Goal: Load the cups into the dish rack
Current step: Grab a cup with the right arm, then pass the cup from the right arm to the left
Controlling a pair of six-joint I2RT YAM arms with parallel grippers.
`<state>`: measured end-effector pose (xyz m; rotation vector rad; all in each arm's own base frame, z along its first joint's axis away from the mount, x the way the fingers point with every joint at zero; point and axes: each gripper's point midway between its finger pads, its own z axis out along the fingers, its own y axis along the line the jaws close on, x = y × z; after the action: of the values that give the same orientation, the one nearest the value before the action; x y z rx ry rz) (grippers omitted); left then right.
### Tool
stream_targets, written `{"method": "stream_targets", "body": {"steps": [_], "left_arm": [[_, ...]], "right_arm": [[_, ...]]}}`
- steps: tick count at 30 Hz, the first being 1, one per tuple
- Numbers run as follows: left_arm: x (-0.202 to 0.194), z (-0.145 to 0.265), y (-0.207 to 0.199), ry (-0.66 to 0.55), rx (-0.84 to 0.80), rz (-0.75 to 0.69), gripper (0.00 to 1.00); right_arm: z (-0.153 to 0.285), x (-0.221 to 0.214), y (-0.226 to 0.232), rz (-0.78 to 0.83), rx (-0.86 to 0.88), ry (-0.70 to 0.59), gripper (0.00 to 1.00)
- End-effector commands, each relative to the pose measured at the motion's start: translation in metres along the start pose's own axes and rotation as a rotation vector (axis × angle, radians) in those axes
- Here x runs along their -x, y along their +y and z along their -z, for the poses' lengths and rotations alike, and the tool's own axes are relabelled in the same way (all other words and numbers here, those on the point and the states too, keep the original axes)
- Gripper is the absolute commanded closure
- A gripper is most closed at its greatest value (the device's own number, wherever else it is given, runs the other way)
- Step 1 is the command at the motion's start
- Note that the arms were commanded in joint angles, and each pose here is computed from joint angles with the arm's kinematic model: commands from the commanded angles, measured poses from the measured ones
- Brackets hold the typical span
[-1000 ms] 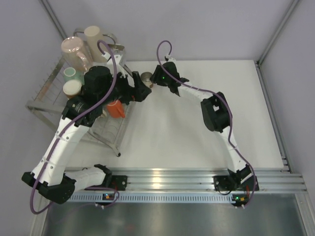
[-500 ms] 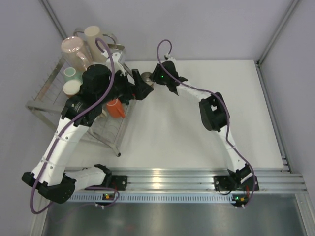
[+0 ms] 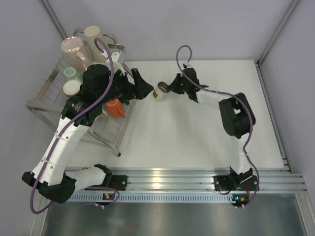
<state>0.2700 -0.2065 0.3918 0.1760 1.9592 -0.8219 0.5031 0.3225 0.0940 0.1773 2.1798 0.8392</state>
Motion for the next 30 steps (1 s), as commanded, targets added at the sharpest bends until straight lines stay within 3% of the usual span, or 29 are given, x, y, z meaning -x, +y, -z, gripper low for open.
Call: {"method": "stream_targets", "body": {"steps": [1, 3, 4, 10, 11, 15, 18, 24, 30], "left_arm": [[0.019, -0.005, -0.019, -0.055, -0.069, 0.048, 0.07], [0.017, -0.012, -0.026, -0.048, -0.081, 0.069, 0.07], [0.018, -0.015, -0.032, -0.051, -0.097, 0.092, 0.07], [-0.009, -0.062, -0.082, 0.024, -0.21, 0.131, 0.07], [-0.013, -0.066, -0.099, 0.023, -0.262, 0.133, 0.07], [-0.015, -0.082, -0.107, -0.04, -0.318, 0.238, 0.03], [-0.008, -0.08, -0.119, -0.121, -0.436, 0.281, 0.02], [-0.02, -0.088, -0.151, -0.062, -0.655, 0.357, 0.02], [-0.009, -0.085, -0.159, -0.122, -0.687, 0.364, 0.02]], "right_arm": [[0.102, 0.097, 0.026, -0.031, 0.238, -0.251, 1.0], [0.132, 0.088, -0.013, -0.097, 0.236, -0.247, 1.0], [0.165, 0.108, 0.002, -0.075, 0.315, -0.335, 1.0], [0.271, 0.104, 0.012, -0.1, 0.577, -0.432, 1.0], [0.298, 0.105, 0.031, -0.086, 0.701, -0.455, 1.0], [0.357, 0.1, 0.029, -0.128, 0.874, -0.515, 1.0], [0.38, 0.1, 0.033, -0.186, 0.981, -0.494, 1.0], [0.399, 0.107, 0.05, -0.132, 1.028, -0.509, 1.0], [0.428, 0.121, 0.074, -0.132, 1.11, -0.548, 1.0]]}}
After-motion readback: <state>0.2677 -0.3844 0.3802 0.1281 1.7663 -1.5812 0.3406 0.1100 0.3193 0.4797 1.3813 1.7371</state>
